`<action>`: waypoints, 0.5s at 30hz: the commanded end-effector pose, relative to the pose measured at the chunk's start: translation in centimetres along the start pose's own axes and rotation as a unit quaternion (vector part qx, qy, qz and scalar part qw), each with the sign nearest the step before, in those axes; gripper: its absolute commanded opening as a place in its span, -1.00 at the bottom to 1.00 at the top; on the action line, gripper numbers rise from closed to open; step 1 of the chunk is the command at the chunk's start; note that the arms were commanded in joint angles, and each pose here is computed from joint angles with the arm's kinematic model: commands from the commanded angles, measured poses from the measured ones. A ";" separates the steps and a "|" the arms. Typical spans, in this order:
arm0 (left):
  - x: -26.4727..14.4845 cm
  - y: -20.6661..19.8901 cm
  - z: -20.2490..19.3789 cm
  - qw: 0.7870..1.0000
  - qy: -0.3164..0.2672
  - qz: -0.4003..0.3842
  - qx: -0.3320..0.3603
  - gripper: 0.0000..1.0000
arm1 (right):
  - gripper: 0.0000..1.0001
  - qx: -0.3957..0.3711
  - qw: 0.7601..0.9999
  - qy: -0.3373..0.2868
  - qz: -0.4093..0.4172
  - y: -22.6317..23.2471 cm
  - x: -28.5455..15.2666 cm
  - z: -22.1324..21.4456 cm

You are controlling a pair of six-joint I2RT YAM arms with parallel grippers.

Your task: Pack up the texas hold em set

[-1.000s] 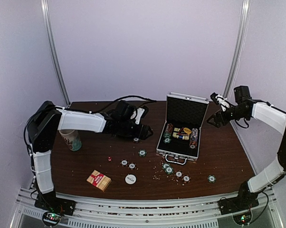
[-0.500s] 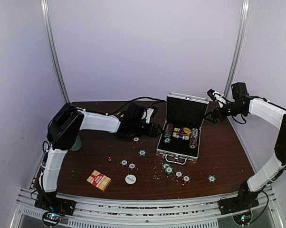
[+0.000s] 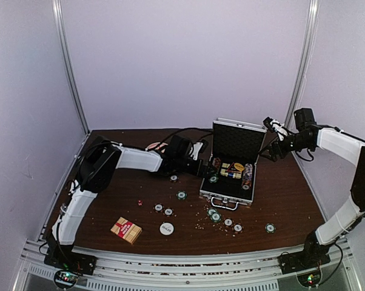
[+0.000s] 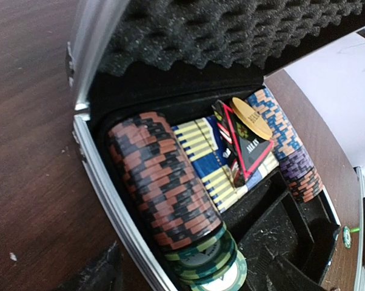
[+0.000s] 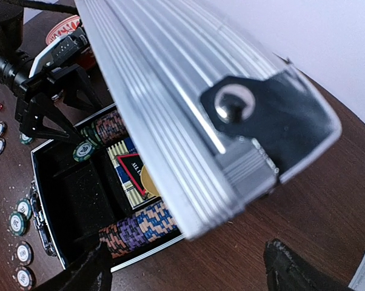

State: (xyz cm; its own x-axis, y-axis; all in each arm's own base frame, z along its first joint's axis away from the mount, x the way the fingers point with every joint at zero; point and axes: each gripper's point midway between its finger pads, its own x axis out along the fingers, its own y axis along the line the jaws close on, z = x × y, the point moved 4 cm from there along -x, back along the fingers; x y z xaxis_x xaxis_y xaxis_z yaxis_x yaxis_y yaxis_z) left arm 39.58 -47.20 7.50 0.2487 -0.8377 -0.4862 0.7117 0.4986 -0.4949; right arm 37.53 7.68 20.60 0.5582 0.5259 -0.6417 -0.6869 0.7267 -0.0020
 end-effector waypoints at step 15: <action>1.9 -3.6 1.4 0.997 -0.026 -0.067 0.023 0.52 | 0.73 0.001 1.000 -0.001 0.010 0.8 -0.2 0.0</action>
State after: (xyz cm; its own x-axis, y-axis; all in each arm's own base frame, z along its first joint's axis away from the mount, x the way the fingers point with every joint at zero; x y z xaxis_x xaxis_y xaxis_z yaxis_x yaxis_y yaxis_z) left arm 39.34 -48.59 7.28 0.2104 -0.8658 -0.4541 0.7162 0.4526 -0.5312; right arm 37.43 7.81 20.49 0.5532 0.5291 -0.6434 -0.6899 0.7239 0.0022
